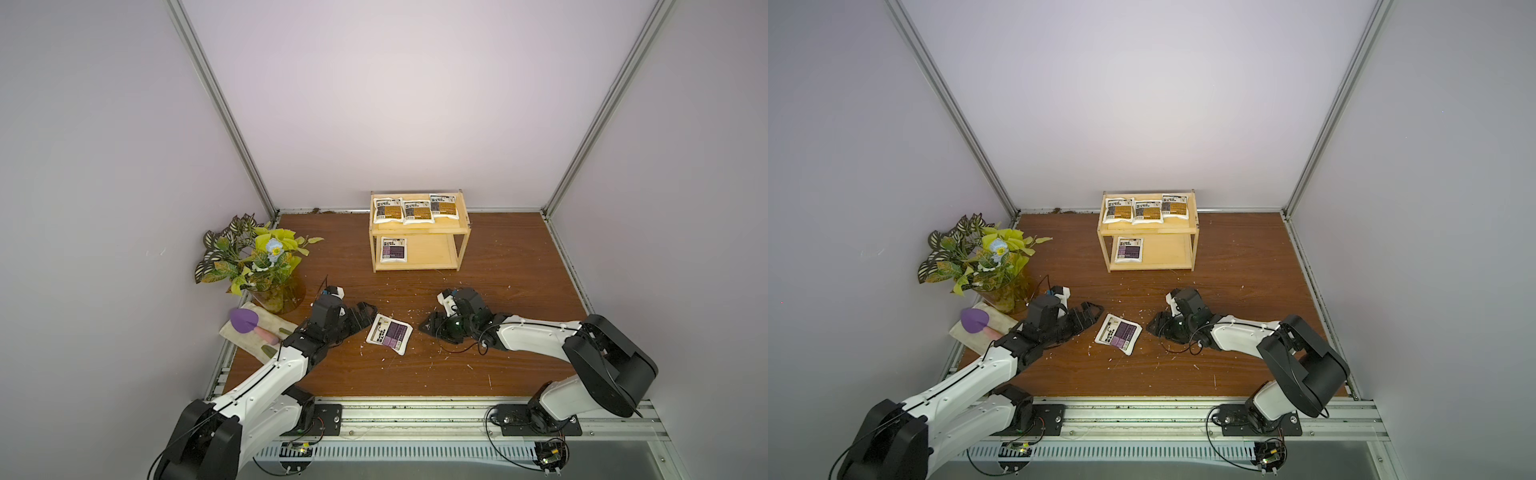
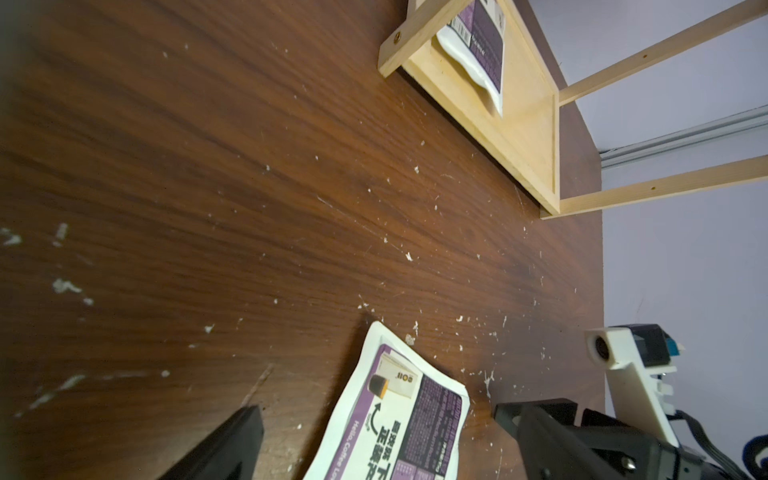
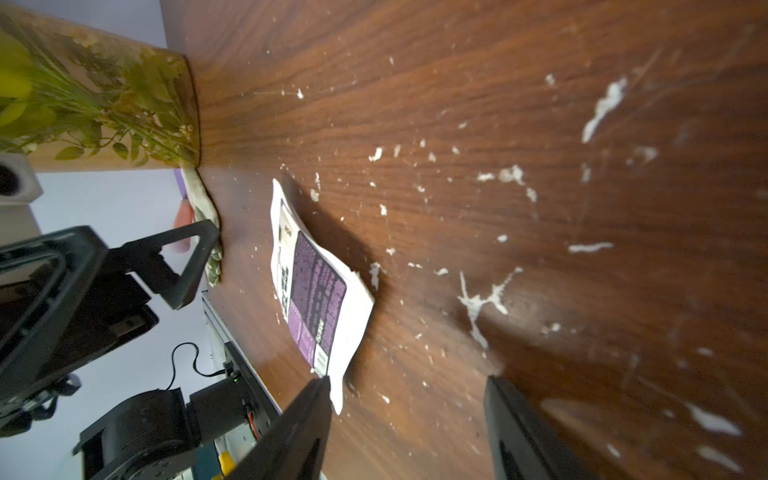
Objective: Place the bagged coffee beans on the shelf by color
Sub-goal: Pick up the bagged coffee beans at the center of the board.
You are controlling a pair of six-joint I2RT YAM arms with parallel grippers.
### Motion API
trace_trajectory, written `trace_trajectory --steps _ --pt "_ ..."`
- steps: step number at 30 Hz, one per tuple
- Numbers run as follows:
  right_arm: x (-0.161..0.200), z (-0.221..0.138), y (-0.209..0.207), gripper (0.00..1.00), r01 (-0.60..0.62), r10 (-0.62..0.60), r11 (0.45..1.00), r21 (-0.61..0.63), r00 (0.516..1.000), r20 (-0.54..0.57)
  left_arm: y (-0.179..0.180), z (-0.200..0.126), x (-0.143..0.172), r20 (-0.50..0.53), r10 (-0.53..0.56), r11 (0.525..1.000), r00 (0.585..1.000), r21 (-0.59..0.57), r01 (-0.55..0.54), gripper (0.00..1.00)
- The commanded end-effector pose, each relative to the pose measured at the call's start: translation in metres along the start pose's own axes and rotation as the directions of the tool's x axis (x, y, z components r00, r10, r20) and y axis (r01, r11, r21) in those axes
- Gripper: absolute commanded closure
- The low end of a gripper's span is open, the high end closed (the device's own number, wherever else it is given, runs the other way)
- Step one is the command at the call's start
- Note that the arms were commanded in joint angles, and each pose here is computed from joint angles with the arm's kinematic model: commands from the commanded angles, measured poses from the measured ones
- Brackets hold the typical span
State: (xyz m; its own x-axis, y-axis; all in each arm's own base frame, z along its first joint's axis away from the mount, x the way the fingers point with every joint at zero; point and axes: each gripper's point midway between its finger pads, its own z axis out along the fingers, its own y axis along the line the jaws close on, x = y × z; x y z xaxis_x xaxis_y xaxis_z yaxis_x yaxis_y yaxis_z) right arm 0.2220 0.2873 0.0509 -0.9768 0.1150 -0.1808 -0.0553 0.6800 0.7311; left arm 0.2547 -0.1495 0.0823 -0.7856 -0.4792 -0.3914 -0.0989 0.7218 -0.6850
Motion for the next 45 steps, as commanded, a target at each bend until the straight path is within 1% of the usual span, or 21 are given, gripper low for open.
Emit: trace_trajectory --steps 1,5,10,16,21,25,31,35,43,45 --pt "0.013 0.001 0.017 0.35 0.049 -0.053 0.996 -0.074 0.997 -0.052 -0.002 0.003 0.012 -0.038 0.006 0.999 0.999 0.032 -0.005 0.01" --pt "0.025 0.010 0.020 0.35 0.035 -0.044 0.994 -0.100 0.995 -0.088 0.001 0.008 0.025 -0.079 -0.005 0.999 0.997 0.053 0.009 0.00" --pt "0.033 0.020 0.027 0.35 0.011 -0.026 0.991 -0.131 0.994 -0.108 -0.006 0.014 0.038 -0.121 0.023 0.997 0.992 0.077 -0.013 0.00" --pt "0.034 0.032 0.028 0.35 -0.034 0.017 0.988 -0.152 0.994 -0.108 -0.018 0.022 0.053 -0.164 0.048 0.993 0.985 0.114 -0.030 0.01" --pt "0.030 0.041 0.029 0.36 -0.074 0.055 0.981 -0.182 0.993 -0.103 -0.029 0.025 0.062 -0.179 0.074 0.989 0.981 0.142 -0.049 0.00" --pt "0.028 0.047 0.030 0.39 -0.098 0.077 0.974 -0.206 0.992 -0.104 -0.026 0.025 0.064 -0.177 0.068 0.990 0.982 0.132 -0.045 0.00" --pt "0.031 0.045 0.026 0.47 -0.096 0.076 0.974 -0.206 0.992 -0.102 -0.026 0.024 0.061 -0.163 0.071 0.991 0.984 0.127 -0.050 0.00" --pt "0.033 0.042 0.022 0.55 -0.105 0.085 0.973 -0.208 0.991 -0.102 -0.027 0.024 0.060 -0.161 0.071 0.990 0.984 0.128 -0.051 0.01" --pt "0.032 0.039 0.022 0.85 -0.114 0.095 0.966 -0.231 0.991 -0.091 -0.034 0.023 0.053 -0.143 0.089 0.989 0.986 0.128 -0.071 0.00" --pt "0.030 0.038 0.022 0.90 -0.115 0.097 0.965 -0.236 0.992 -0.086 -0.036 0.022 0.051 -0.139 0.095 0.989 0.986 0.127 -0.078 0.01"
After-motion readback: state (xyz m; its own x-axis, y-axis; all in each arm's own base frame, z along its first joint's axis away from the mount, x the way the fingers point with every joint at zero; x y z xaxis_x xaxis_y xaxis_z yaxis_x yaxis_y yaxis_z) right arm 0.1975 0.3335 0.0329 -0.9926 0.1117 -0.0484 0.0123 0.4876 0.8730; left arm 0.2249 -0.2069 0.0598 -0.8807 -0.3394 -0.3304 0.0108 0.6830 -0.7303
